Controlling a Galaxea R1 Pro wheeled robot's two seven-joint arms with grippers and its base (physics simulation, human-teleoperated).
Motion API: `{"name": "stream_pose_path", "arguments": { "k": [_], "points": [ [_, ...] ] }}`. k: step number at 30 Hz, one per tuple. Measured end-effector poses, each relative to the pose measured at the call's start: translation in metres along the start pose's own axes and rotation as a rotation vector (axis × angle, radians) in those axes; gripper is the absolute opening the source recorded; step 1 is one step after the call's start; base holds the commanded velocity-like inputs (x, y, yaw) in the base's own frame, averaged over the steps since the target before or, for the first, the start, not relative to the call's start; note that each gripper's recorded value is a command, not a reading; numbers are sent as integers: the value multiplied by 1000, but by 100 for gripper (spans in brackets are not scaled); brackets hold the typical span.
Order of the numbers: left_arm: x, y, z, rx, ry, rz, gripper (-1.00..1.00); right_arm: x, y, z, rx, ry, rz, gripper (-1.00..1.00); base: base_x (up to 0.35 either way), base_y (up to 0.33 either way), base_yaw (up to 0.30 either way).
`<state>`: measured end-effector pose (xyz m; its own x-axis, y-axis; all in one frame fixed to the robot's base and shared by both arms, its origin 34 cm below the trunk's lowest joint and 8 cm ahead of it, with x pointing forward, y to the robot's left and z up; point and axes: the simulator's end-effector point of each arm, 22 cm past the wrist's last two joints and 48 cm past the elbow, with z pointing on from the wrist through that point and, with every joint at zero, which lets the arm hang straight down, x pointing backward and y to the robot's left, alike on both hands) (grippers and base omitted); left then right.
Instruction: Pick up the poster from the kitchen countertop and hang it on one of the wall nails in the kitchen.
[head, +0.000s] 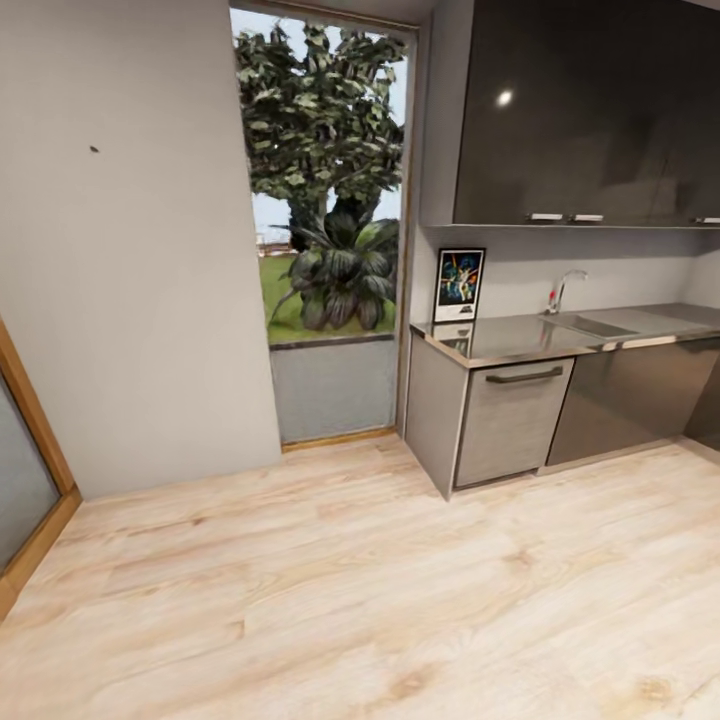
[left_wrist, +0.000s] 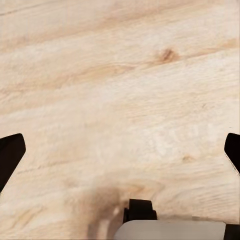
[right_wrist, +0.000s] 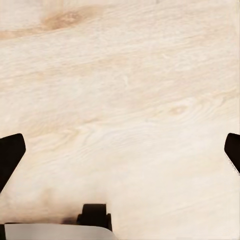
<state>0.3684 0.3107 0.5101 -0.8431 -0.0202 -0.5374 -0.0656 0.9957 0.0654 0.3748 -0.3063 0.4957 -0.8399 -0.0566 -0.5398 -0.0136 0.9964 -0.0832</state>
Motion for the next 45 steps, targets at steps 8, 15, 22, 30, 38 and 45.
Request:
{"name": "stream_pose_path", "arguments": {
  "k": [8,15,22,30,38,45],
  "points": [
    [0,0,0,1,-1,0,100,0,-1,0,1,-1,-1,100,338,0,0],
    [0,0,0,1,-1,0,100,0,0,0,1,0,0,100,338,0,0],
    [0,0,0,1,-1,0,100,0,0,0,0,0,0,100,338,0,0],
    [0,0,0,1,-1,0,100,0,0,0,0,0,0,100,338,0,0],
    [0,0,0,1,-2,1,100,0,0,0,0,0,0,100,339,0,0],
    [0,1,0,0,-1,1,100,0,0,0,-1,0,0,100,340,75,0]
  ]
}}
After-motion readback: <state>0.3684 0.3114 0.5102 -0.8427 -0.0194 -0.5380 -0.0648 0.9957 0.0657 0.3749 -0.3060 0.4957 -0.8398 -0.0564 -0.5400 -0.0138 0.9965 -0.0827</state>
